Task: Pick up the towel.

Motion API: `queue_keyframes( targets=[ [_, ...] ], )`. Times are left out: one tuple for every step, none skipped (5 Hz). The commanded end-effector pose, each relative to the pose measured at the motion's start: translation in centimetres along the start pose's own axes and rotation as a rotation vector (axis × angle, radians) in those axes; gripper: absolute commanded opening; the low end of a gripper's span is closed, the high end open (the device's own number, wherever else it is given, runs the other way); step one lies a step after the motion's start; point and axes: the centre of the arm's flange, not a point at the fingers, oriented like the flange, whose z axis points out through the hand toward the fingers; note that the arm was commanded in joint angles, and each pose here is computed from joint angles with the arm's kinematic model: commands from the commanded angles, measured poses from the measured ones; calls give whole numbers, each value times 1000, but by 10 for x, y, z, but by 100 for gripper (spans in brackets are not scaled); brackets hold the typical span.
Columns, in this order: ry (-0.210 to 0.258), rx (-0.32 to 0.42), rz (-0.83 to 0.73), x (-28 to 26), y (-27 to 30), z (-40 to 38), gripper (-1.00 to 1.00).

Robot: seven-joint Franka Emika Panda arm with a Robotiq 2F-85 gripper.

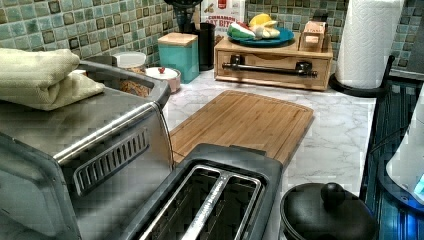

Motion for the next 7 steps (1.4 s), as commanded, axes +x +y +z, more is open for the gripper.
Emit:
queue_keyframes(
  targets=[
    [132,215,-286,-62,-86,-75,-100],
    [143,276,-359,-75,-95,-81,-100],
    [118,327,-448,-89,-109,-82,-100],
    [89,363,-545,-97,-124,-79,100],
    [73,448,-621,-105,-130,-78,100],
    [6,497,-681,-105,-137,-73,100],
    [4,602,-710,-115,-136,-76,100]
  ],
)
